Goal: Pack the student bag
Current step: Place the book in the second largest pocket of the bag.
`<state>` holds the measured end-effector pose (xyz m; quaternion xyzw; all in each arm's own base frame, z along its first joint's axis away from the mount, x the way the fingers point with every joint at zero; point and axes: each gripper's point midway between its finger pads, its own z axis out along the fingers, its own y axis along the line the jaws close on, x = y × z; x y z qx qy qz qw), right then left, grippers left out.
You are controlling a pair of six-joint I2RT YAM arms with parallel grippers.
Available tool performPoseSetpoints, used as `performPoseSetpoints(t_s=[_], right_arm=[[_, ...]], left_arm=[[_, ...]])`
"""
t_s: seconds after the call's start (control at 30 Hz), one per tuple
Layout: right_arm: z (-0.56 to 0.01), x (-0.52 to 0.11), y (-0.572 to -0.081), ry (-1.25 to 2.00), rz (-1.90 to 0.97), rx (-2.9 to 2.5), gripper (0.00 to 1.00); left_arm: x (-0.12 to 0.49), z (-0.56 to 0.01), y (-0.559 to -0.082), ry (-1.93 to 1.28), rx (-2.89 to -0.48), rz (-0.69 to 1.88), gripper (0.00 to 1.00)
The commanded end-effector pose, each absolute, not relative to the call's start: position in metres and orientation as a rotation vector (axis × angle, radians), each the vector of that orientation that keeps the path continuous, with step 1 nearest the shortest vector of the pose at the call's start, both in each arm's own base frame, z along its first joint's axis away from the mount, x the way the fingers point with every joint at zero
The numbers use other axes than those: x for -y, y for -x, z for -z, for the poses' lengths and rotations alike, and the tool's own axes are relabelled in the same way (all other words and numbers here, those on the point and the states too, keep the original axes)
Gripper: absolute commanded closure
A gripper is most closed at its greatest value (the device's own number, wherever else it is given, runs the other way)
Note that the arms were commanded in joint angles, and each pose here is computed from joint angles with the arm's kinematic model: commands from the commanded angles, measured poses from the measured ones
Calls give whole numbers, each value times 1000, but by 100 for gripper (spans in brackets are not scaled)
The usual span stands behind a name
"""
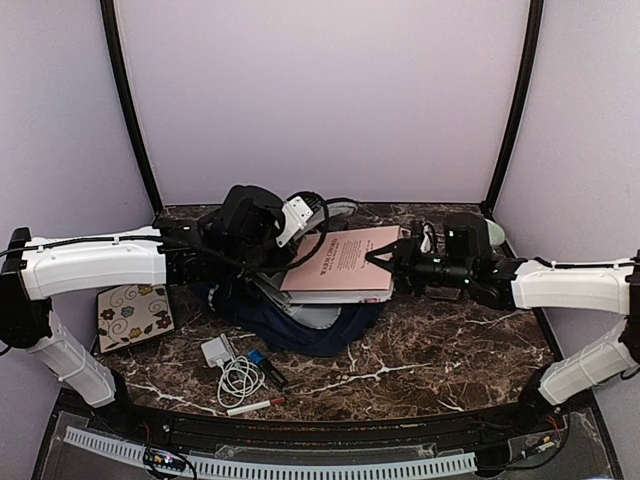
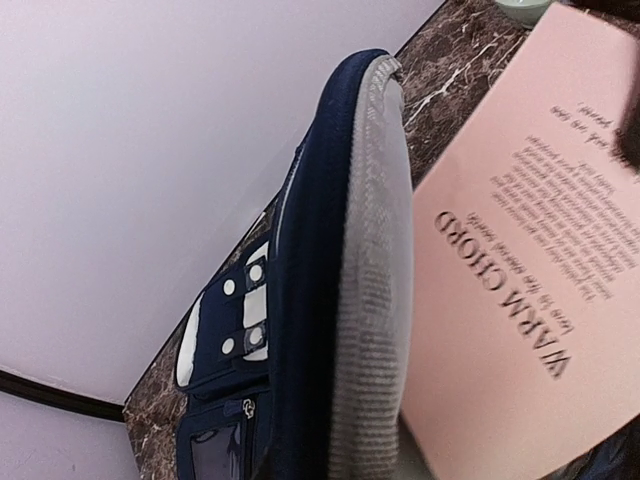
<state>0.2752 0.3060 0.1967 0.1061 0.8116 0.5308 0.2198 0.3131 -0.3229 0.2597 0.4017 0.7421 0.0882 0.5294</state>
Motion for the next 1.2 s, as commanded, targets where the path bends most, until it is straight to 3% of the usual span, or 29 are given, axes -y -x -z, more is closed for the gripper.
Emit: performPoseSetpoints(t_s=[0.0,0.43,0.5,0.67,0.77,0.83,1.17], right_arm=[[-258,-344,-299,-208,-1724,-1985,69],[-194,-418,-367,-482,-1660,-1977,67],[-184,-437,-363,-448,-1676,-2029,62],[-147,-441,-336,-316,-1559,-2240,39],[-135,-416,-316,-223,-1392,-2347,21],[-138,-399,-303,-138,-1288,-2395,3],[-145,-329,-277,-105,-986,-2468,3]], left_arm=[[360,-371,-296,-727,-1523,165,100],[408,-406,-247,-835,-1419,496,100],[406,-413,-247,-818,-1406,503,100],[378,-410,-272,-703,-1457,360,100],[358,-399,-290,-633,-1520,312,100],[347,-391,-299,-595,-1552,282,100],[343,-374,-306,-597,-1593,298,100]])
